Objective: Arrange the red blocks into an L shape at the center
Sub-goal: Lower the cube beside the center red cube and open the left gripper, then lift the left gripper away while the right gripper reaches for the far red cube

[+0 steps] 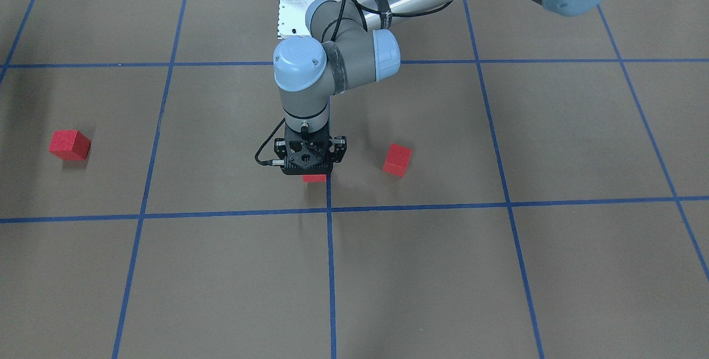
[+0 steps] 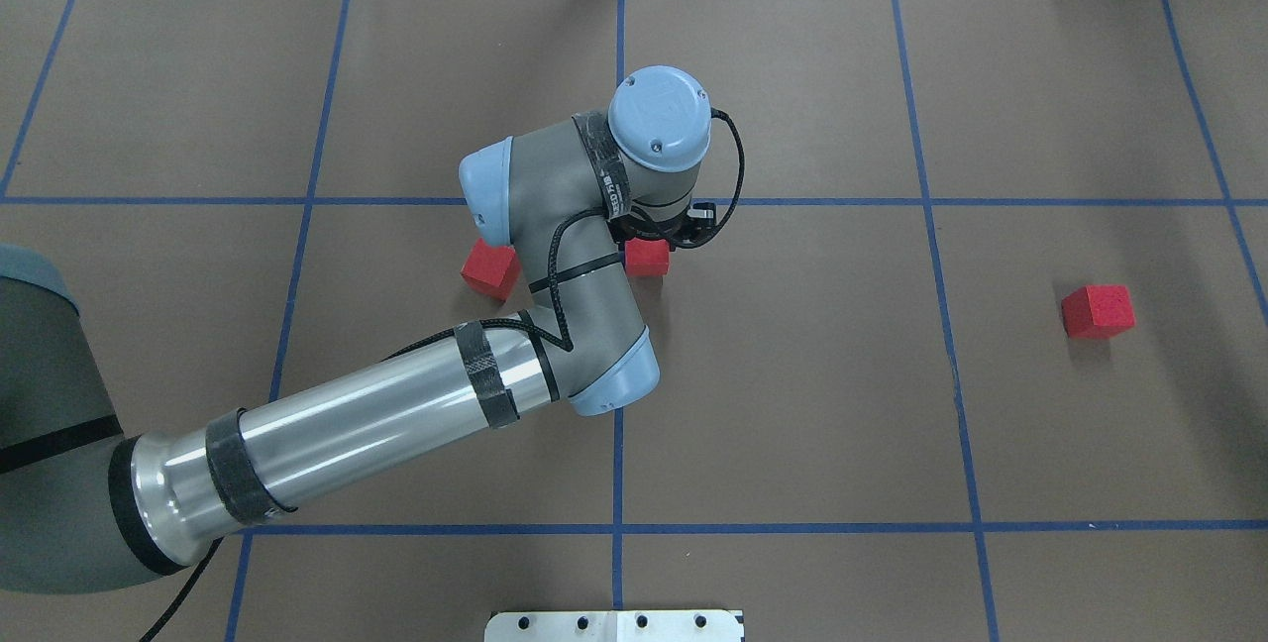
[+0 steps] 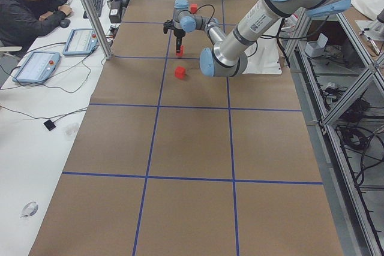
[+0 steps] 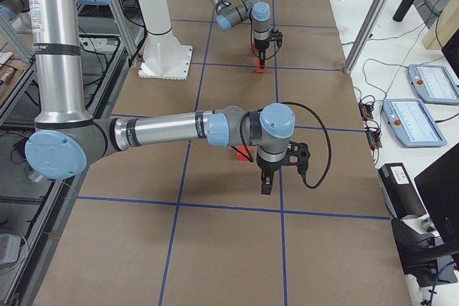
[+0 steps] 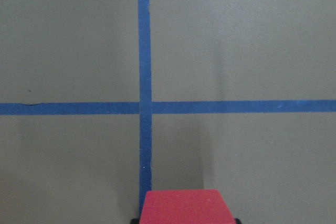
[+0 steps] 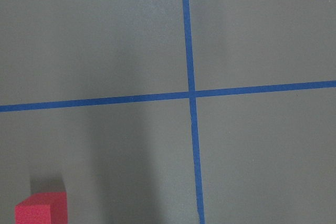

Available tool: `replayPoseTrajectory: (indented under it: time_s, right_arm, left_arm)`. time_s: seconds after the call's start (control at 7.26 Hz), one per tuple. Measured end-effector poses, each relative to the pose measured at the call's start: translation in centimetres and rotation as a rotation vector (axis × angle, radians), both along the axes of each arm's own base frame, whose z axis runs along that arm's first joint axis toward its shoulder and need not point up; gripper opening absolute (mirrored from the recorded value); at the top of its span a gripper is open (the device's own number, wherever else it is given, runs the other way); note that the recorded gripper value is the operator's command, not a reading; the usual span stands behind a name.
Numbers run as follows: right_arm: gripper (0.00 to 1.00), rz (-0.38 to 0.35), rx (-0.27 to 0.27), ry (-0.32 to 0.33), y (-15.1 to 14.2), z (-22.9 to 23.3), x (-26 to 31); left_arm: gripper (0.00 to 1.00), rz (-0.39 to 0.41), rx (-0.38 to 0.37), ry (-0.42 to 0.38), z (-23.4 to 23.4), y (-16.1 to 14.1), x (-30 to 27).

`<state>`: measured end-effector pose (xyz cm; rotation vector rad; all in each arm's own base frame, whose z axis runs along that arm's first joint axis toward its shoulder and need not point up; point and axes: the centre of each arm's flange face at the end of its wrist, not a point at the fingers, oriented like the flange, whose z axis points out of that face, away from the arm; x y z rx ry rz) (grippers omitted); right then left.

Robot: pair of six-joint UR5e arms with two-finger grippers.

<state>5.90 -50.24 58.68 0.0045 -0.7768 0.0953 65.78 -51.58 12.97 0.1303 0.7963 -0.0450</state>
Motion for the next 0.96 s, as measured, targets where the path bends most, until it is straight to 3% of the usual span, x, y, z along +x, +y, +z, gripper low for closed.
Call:
replayPoseTrajectory:
  time_s: [0.28, 0.69, 0.96]
  right_arm:
    - [0.99, -0.001, 0.002, 0.0, 0.0, -0.1, 0.0]
    - [0.99, -0.004, 0.041, 0.005, -2.3, -2.4, -0.4]
    - [0.99, 0.036, -0.019, -0.027, -2.9, -2.8, -1.8]
  left_arm:
    - [0.99, 0.002, 0.0, -0.003, 0.4, 0.0, 0.1]
    - [0.99, -0.032, 0.007, 0.032, -1.6, -1.8, -2.8]
    - [0.99, -0.048, -0.028, 0.068, -3.9, -4.5, -8.0]
